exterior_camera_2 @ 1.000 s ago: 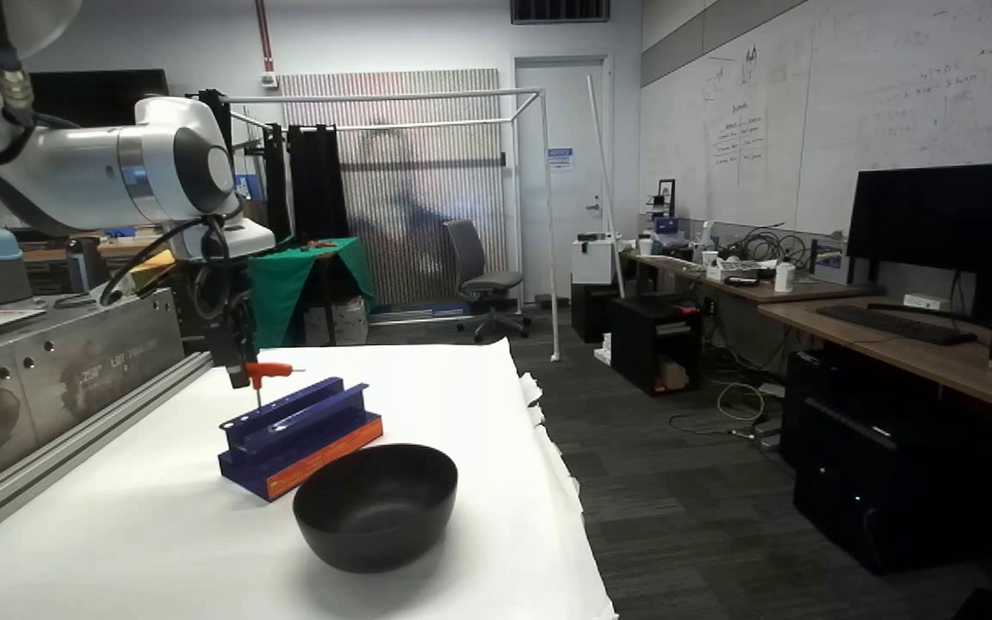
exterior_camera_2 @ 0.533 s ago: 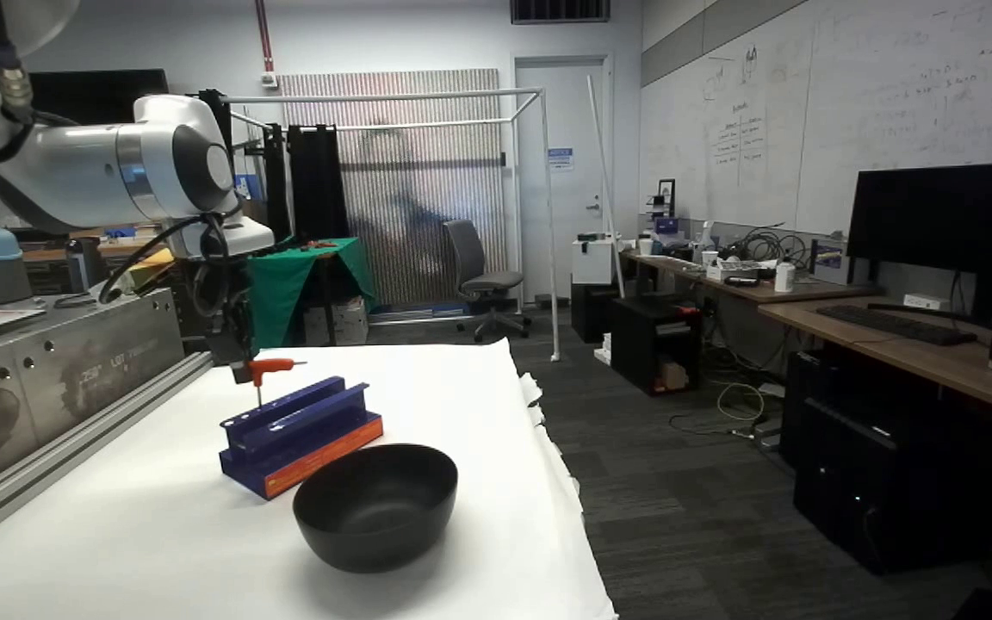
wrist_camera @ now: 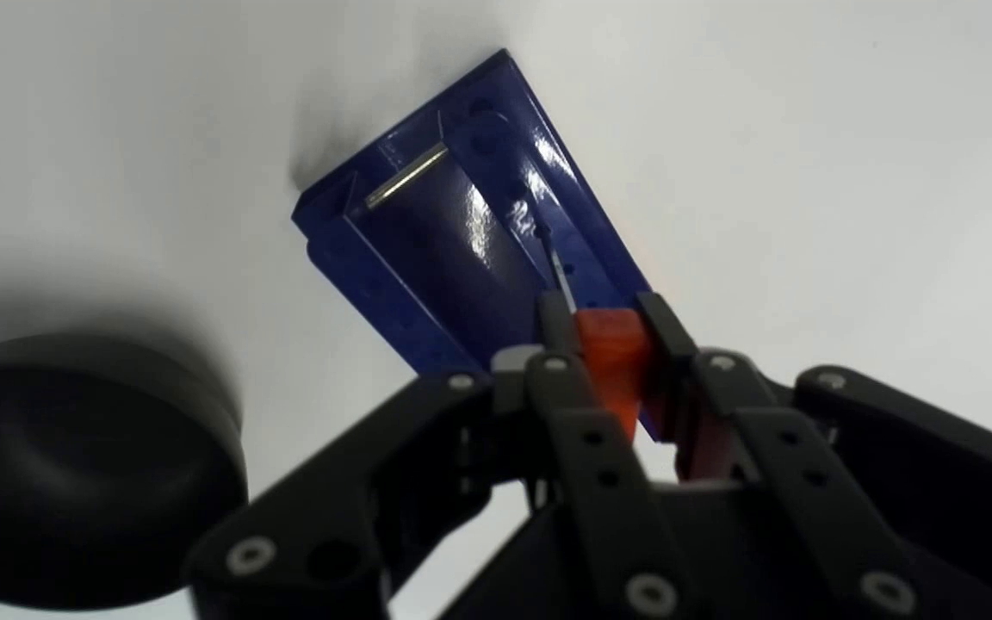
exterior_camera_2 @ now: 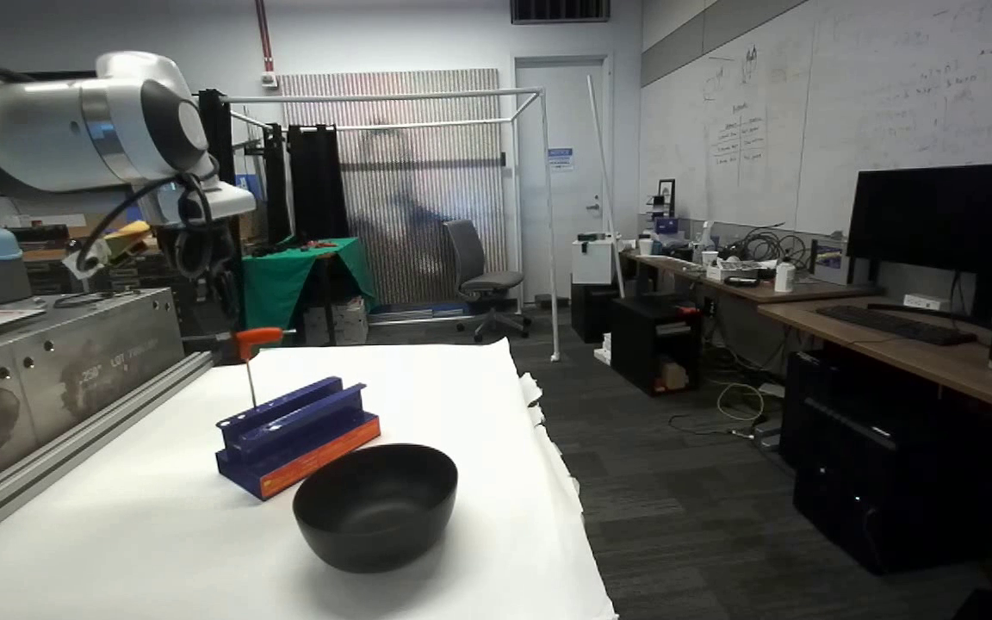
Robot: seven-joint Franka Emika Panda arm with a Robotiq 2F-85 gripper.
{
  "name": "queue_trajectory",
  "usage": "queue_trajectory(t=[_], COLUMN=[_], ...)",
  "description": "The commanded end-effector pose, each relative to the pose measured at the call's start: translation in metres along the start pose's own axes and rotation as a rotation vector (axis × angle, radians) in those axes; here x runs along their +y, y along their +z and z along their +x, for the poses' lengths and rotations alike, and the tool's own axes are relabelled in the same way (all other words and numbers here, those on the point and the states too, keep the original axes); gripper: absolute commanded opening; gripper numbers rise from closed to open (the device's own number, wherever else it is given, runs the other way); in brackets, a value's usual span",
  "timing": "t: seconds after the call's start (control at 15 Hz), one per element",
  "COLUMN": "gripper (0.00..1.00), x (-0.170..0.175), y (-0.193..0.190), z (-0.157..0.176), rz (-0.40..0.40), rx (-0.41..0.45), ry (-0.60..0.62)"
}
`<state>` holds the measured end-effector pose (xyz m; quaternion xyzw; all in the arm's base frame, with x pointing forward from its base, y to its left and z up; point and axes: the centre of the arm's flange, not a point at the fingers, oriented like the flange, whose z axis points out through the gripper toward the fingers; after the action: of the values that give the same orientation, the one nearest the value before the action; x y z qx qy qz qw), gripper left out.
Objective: Put the screwdriver in the black bowl
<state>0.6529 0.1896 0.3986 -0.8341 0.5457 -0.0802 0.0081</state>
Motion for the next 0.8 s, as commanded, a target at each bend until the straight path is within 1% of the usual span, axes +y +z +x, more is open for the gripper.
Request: queue_trajectory(t=[0.0,0.07,0.13,0.2,0.33,0.47,0.6,0.73], gripper=[0.13,0.13,0.13,0.13,0.13,0.13,0.12,0.12], x=[0.026,0.031,0.039,0.046,0.073,0.092,0.107,0.114], y=[-0.09,-0.109,-0.122,-0.13,-0.128,-0.11,-0.083,-0.038], z=[-0.011,-0.013,-0.014,-0.014,-0.005,0.008,0.023,0.033], rz=[0.013,0.006,-0.026,-0.068,-0.188,-0.281,-0.368,-0.386], rx=[0.053,0.065,0.08,0.1,0.163,0.207,0.23,0.267], ry=[-0.061,-0.069,-0.076,-0.069,-0.026,0.007,0.028,0.061])
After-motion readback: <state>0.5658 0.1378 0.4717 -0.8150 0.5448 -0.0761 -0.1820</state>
